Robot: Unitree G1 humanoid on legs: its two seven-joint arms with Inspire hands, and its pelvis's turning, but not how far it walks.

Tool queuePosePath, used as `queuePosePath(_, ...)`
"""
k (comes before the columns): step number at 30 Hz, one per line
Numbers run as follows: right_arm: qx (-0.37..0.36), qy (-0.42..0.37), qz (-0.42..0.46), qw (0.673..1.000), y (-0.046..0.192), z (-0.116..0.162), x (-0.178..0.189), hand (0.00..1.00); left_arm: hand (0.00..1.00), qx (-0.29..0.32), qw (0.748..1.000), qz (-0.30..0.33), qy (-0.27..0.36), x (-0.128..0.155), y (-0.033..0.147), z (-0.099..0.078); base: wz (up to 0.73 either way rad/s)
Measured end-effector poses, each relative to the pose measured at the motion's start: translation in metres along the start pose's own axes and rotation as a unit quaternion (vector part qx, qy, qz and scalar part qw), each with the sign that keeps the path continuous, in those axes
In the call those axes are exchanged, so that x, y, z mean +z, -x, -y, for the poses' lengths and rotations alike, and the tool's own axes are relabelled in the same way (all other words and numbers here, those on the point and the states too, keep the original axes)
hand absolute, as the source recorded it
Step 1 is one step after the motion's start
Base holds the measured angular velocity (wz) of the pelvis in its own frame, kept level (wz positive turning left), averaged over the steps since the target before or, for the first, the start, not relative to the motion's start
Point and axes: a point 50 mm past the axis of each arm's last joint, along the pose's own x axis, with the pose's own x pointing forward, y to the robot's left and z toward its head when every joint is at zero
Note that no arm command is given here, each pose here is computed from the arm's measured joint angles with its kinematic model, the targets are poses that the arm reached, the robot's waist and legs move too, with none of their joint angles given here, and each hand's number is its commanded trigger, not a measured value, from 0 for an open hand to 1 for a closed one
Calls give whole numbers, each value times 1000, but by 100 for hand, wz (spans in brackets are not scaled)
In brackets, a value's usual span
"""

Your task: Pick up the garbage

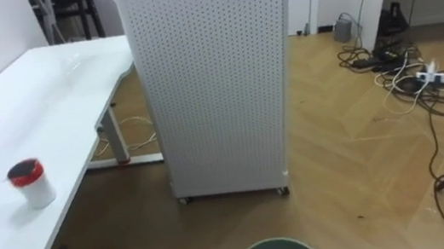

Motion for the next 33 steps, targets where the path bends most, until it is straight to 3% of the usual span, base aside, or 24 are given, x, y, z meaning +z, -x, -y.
queuePosePath(13,1,5,34,999,-5,-3,18,100,0,0,999,21,29,13,-14,12,4)
queuePosePath(33,54,24,36,998,-5,-11,19,100,0,-11,1000,7,21,10,-7,13,13)
